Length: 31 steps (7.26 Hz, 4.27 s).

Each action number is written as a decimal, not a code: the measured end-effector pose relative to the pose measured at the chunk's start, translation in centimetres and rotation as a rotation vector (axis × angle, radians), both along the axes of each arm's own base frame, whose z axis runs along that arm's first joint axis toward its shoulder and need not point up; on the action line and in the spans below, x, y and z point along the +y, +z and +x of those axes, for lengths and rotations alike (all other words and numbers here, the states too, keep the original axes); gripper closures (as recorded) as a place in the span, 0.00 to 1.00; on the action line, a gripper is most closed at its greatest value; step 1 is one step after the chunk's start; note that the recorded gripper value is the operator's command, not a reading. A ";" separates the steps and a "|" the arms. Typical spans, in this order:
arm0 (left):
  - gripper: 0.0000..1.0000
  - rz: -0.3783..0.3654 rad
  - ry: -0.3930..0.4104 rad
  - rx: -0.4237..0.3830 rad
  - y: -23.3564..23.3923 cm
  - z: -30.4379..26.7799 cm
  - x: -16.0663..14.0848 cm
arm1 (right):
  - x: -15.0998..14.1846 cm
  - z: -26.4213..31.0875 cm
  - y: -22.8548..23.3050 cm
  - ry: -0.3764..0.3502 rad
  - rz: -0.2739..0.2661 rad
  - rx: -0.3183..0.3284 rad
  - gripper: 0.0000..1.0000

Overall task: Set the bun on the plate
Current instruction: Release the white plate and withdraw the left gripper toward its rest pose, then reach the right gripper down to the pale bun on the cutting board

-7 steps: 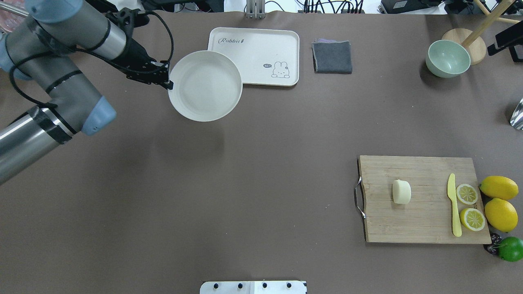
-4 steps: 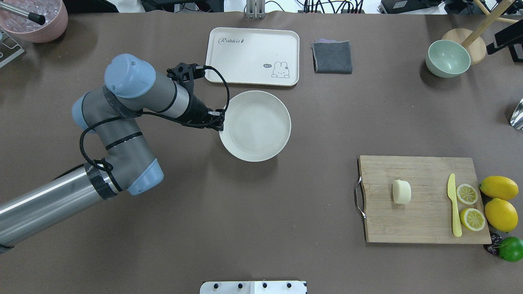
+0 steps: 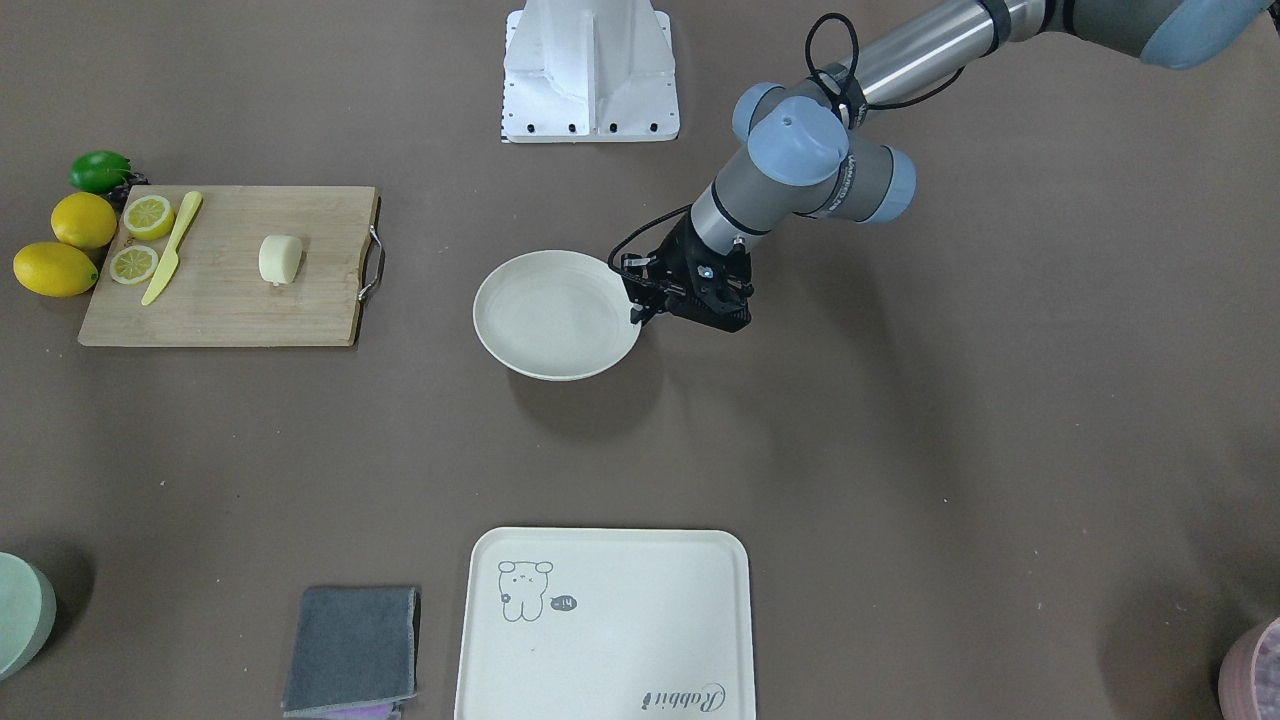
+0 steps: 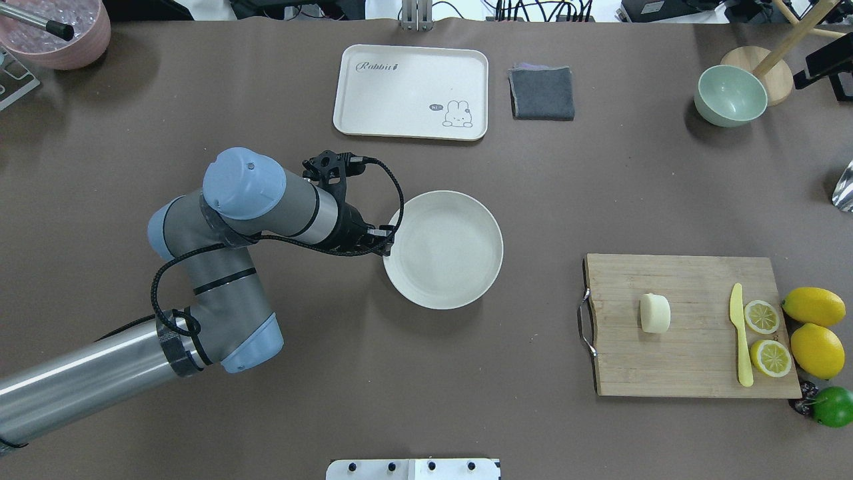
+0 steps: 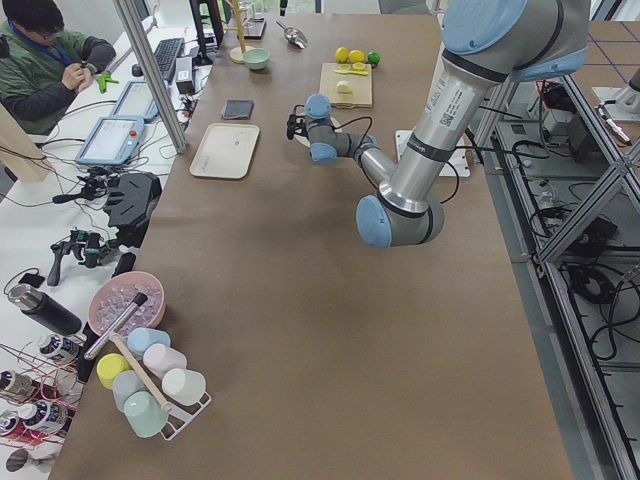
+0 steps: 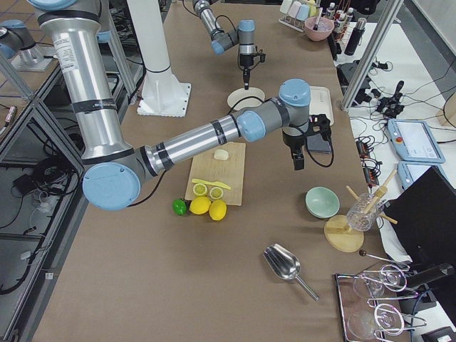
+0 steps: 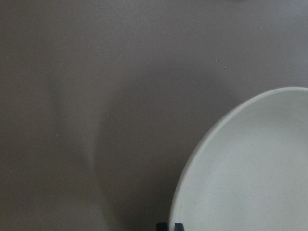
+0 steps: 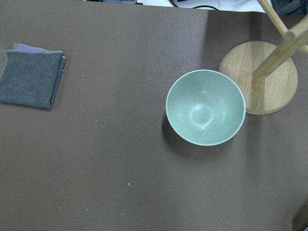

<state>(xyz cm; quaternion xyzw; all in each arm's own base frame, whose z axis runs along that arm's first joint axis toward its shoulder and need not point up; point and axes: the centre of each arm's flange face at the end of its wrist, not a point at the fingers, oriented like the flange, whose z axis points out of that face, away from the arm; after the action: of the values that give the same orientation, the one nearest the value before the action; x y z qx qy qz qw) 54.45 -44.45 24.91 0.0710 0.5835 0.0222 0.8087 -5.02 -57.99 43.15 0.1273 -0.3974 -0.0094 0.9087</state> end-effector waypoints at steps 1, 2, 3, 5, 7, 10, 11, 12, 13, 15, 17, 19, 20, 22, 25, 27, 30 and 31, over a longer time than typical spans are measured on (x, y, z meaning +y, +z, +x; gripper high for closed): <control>0.94 0.017 0.000 -0.010 0.8 -0.5 -0.1 | 0.0 -0.4 0.0 -0.006 0.001 0.002 0.00; 0.04 0.043 -0.001 -0.023 1.6 -1.1 -0.6 | 0.0 -1.0 0.0 -0.015 0.001 0.004 0.00; 0.02 0.059 -0.003 -0.033 2.3 -1.8 -1.2 | -0.1 -1.4 -0.2 -0.021 0.006 0.006 0.00; 0.02 0.070 -0.010 -0.025 2.2 -3.7 -1.5 | -0.8 -2.1 -1.7 -0.030 0.021 -0.001 0.00; 0.02 0.053 -0.026 0.007 2.2 -10.1 -4.4 | -1.0 -2.8 -2.3 -0.030 0.014 -0.013 0.00; 0.02 0.055 -0.091 0.010 3.9 -20.5 -10.3 | -1.6 -6.2 -3.6 -0.045 -0.057 -0.045 0.00; 0.02 0.078 -0.105 -0.009 5.2 -23.3 -11.6 | -1.4 -6.8 -3.5 -0.032 -0.102 -0.062 0.00; 0.02 0.095 -0.111 -0.024 6.3 -25.6 -12.5 | -1.1 -7.3 -3.4 -0.028 -0.128 -0.076 0.00; 0.02 0.097 -0.120 -0.036 7.1 -26.9 -13.2 | -0.7 -8.1 -3.3 -0.024 -0.151 -0.078 0.00; 0.02 0.104 -0.132 -0.059 8.5 -28.6 -14.3 | -0.1 -11.7 -4.0 -0.041 -0.190 -0.083 0.00; 0.02 0.104 -0.154 -0.075 9.7 -30.5 -14.8 | 2.0 -14.3 -3.9 -0.089 -0.214 -0.097 0.00; 0.02 0.111 -0.175 -0.084 10.2 -32.0 -15.1 | 6.2 -16.5 -2.1 -0.131 -0.267 -0.090 0.00; 0.02 0.114 -0.185 -0.086 10.2 -32.4 -15.2 | 8.0 -18.1 -1.4 -0.142 -0.293 -0.069 0.00; 0.02 0.118 -0.198 -0.091 10.2 -32.8 -15.4 | 11.3 -23.2 -0.7 -0.145 -0.334 0.002 0.00; 0.02 0.123 -0.224 -0.100 10.2 -33.5 -15.8 | 16.2 -27.9 1.3 -0.179 -0.354 0.092 0.00; 0.02 0.126 -0.239 -0.106 10.2 -33.8 -16.0 | 18.4 -29.9 1.9 -0.214 -0.356 0.121 0.02; 0.02 0.130 -0.247 -0.107 10.1 -34.0 -16.0 | 19.9 -31.5 2.1 -0.219 -0.352 0.147 0.88; 0.02 0.130 -0.253 -0.111 10.3 -34.1 -15.8 | 19.9 -31.6 2.0 -0.218 -0.350 0.149 1.00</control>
<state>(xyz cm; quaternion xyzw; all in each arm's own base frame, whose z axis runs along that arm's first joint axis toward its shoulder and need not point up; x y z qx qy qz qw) 20.30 -60.29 35.20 0.1949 0.5216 -0.0379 0.8297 -36.64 -38.04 45.16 -0.0773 -0.3363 -0.0478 0.9374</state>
